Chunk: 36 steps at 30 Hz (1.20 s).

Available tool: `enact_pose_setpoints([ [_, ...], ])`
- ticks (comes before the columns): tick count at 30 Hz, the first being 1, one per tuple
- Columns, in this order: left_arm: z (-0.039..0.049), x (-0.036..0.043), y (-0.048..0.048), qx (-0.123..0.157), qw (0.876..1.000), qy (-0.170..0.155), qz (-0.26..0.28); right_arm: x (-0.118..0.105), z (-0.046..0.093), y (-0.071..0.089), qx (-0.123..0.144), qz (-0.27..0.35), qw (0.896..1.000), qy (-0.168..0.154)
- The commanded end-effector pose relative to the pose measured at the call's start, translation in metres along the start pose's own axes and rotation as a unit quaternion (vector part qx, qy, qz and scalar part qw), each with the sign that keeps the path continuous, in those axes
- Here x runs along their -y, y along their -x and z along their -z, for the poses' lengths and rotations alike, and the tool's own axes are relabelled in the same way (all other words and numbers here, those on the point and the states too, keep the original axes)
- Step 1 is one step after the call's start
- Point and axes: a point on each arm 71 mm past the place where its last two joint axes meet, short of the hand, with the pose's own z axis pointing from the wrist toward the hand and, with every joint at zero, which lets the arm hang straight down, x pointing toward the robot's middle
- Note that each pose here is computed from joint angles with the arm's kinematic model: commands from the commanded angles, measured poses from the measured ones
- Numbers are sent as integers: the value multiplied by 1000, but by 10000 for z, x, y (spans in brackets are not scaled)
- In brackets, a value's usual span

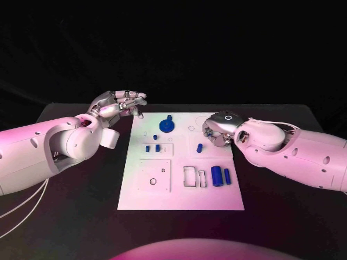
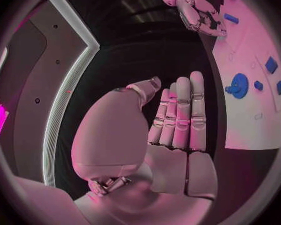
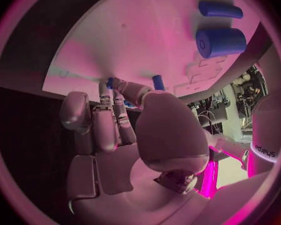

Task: Assemble the parts on the task board

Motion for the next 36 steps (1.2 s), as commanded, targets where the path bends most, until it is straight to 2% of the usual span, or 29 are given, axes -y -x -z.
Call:
enact_pose_setpoints([
  [1, -4, -10, -56, -28, 1000, 6, -8, 28, 35, -47, 13, 10, 1000, -11],
  [13, -12, -32, -89, -46, 999, 18, -11, 55, 80, 60, 68, -10, 998, -8],
  [27, -18, -46, -95, -50, 998, 21, -10, 64, 205, 281, 105, -71, 992, 0],
  [32, -20, -47, -86, -49, 998, 21, -11, -41, 247, 346, 110, -105, 988, 15],
  [36, -26, -47, -87, -49, 999, 19, -11, -248, 239, 391, 106, -131, 985, 44],
])
